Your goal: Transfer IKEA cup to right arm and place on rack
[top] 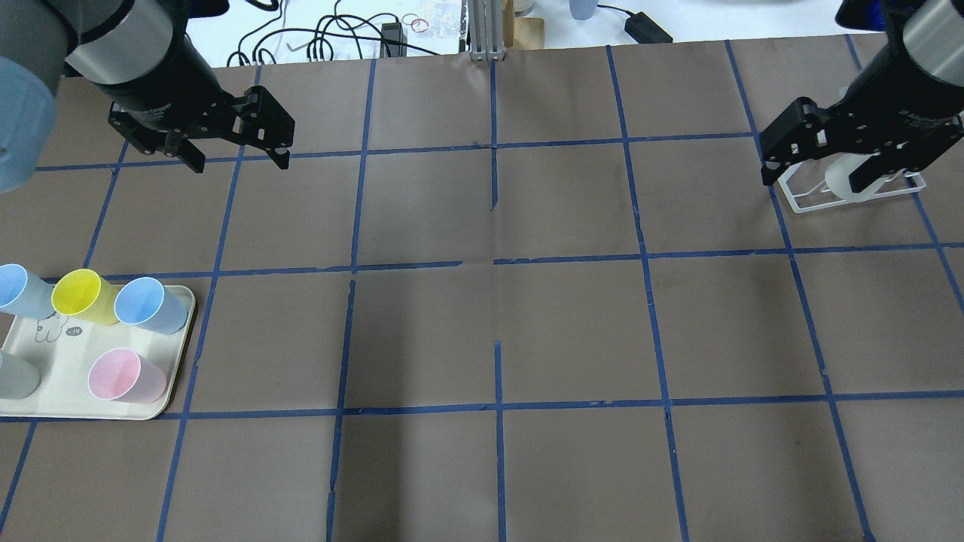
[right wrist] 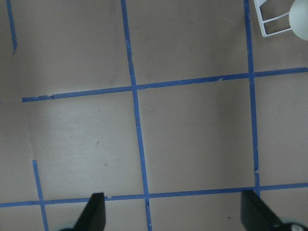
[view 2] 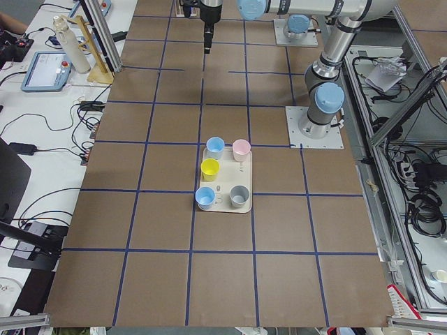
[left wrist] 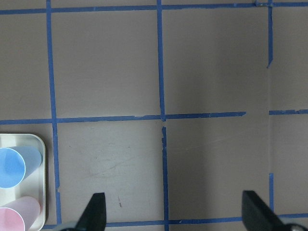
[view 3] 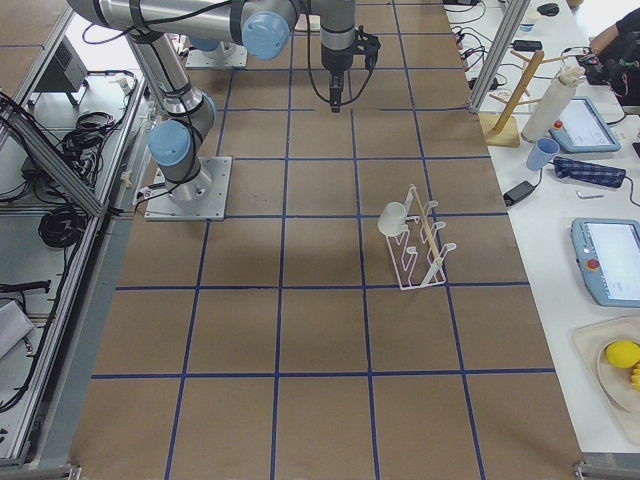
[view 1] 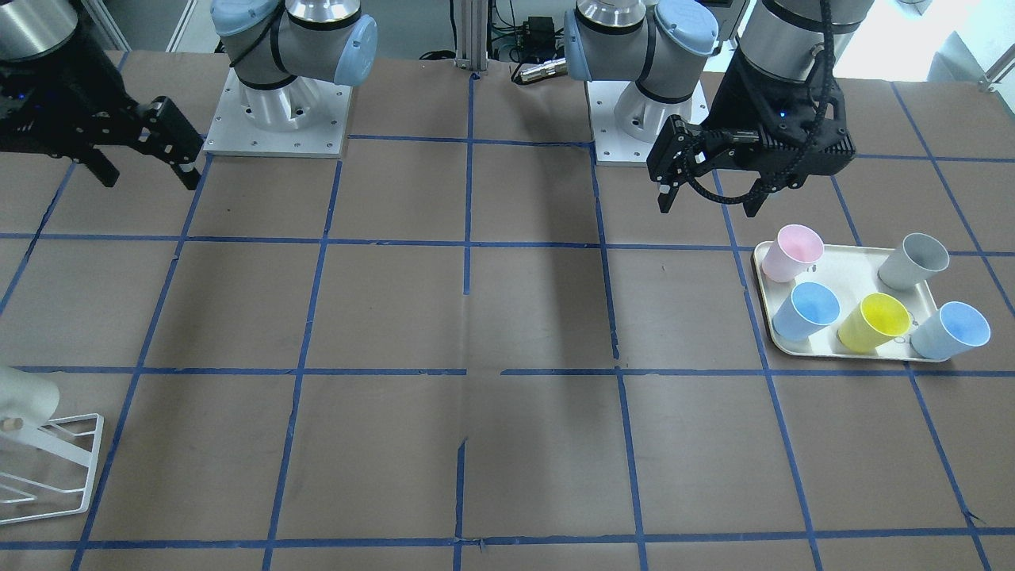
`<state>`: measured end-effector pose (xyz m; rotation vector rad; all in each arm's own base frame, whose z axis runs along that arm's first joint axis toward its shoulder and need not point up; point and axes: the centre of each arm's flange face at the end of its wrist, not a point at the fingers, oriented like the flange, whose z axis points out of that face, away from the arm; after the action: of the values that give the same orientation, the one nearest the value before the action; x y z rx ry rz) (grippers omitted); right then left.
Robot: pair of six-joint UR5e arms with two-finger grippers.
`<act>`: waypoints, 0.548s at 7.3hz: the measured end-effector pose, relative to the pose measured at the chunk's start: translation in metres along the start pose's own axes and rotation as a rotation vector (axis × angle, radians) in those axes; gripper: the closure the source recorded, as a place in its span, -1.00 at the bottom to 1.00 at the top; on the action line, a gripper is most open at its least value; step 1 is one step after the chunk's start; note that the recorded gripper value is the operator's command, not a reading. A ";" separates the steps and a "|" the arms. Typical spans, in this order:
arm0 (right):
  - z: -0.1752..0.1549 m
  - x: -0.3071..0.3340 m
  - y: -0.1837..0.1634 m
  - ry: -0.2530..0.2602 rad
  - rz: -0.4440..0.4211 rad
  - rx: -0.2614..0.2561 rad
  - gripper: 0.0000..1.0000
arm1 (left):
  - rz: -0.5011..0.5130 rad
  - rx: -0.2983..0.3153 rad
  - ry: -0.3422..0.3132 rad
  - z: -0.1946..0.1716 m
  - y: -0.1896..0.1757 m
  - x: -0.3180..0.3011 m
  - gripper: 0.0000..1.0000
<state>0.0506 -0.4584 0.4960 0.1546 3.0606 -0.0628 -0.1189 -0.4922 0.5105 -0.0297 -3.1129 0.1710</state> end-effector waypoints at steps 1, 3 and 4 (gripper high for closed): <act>-0.001 -0.029 0.012 0.007 0.011 -0.004 -1.00 | 0.000 0.000 0.000 0.000 0.000 0.000 -1.00; 0.003 -0.069 0.028 0.041 -0.007 -0.016 -1.00 | 0.000 0.000 0.001 0.000 0.000 0.000 -1.00; 0.010 -0.076 0.033 0.045 -0.014 -0.028 -1.00 | 0.000 0.001 0.001 0.000 0.000 0.000 -1.00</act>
<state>0.1300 -0.4337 0.4912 0.1353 3.1057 -0.0175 -0.1189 -0.4923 0.5106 -0.0291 -3.1118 0.1717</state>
